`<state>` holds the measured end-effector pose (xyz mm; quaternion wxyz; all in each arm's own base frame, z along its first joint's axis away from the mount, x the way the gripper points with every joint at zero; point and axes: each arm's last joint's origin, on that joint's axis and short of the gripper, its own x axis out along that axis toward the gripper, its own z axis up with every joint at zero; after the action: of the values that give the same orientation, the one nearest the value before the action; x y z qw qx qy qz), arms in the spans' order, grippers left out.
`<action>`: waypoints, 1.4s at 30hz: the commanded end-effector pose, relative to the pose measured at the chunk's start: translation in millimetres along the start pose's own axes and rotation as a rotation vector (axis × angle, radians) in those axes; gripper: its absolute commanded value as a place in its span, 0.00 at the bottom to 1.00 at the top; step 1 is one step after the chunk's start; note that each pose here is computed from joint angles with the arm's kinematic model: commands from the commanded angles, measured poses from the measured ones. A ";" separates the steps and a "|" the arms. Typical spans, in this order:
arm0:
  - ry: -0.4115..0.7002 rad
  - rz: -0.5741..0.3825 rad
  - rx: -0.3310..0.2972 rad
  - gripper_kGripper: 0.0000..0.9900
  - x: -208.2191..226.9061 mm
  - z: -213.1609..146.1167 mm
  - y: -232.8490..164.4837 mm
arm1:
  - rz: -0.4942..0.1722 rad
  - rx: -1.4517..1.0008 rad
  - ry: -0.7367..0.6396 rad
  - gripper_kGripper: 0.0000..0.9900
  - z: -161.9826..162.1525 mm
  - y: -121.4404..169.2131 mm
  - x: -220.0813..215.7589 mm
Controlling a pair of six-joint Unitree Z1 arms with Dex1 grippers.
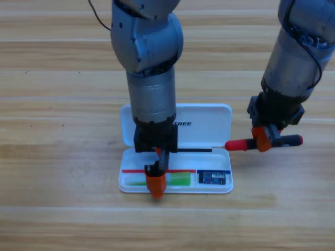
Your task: Clean up eraser and pencils
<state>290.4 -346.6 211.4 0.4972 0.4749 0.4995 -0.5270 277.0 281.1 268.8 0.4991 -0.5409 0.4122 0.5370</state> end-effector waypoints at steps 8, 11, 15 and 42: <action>-0.086 0.084 -0.078 1.00 -127.0 -66.2 -35.0 | 0.024 -0.038 -0.002 0.00 59.4 -16.7 37.2; -0.137 0.170 -0.128 1.00 -174.5 -114.8 -44.2 | 0.031 -0.042 0.001 0.00 75.3 -22.0 48.5; -0.159 0.256 -0.205 1.00 -205.9 -179.8 -48.7 | 0.039 -0.056 0.004 0.00 94.6 -22.5 60.9; -0.195 0.284 -0.367 1.00 -172.5 -236.5 -46.2 | 0.041 -0.040 -0.003 0.82 117.3 -17.4 73.6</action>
<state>255.4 -106.0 375.6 0.6820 0.3987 0.4651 -0.3995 289.3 394.5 234.2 0.5066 -0.5404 0.3862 0.5496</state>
